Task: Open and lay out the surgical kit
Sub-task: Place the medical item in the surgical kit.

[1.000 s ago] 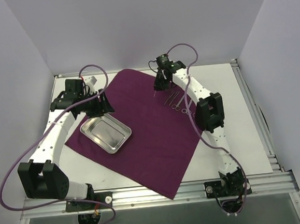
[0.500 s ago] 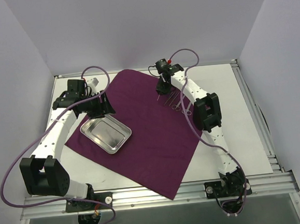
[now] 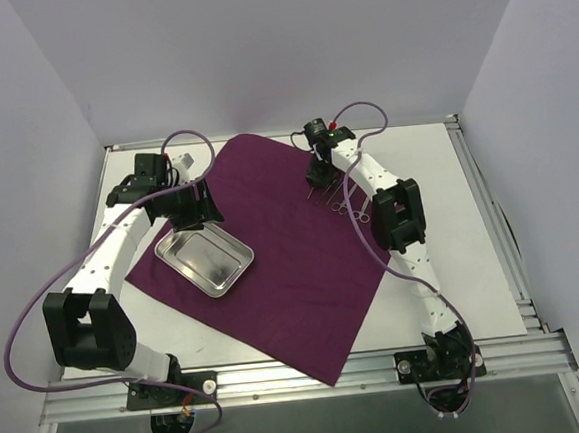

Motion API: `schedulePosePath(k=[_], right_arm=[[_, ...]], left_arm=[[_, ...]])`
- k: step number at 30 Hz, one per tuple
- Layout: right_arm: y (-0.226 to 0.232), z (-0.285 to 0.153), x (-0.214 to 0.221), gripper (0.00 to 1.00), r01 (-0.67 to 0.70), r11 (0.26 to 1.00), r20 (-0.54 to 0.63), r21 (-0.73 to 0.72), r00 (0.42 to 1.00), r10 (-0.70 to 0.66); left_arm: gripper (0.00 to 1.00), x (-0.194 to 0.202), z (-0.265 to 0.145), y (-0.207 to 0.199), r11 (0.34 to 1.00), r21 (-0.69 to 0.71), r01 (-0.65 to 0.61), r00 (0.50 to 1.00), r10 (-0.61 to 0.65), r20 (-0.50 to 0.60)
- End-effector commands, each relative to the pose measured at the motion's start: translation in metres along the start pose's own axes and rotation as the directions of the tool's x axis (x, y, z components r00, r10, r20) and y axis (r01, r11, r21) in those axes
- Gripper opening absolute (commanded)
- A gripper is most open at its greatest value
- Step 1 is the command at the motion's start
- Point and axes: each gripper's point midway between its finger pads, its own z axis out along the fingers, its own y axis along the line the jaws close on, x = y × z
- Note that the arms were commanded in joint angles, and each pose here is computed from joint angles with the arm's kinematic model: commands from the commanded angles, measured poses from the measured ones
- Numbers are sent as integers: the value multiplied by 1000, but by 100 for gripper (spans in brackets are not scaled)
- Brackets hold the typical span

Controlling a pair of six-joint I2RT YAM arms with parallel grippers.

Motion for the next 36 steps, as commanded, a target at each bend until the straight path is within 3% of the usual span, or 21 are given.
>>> schedulePosePath(k=[1,13,23,36], right_arm=[[-14,-2,-9,0,-11,998,19,59,1000,9],[-6,-6,-6,0,-15,1000,-18,7,1000,15],[-8,1,4,16,-25,1000,-59,8,998,26],[-19,5,6,24,-14,999,-77,35,997,17]], left_arm=[[70,-15,-8,-7,999,35,-24,999,23,35],[70,-19,0,-6,999,49,-9,1000,8,17],[72,-17,-1,3,1000,6,-3,1000,3,7],[72,-15,2,3,1000,15,9,1000,-9,-3]])
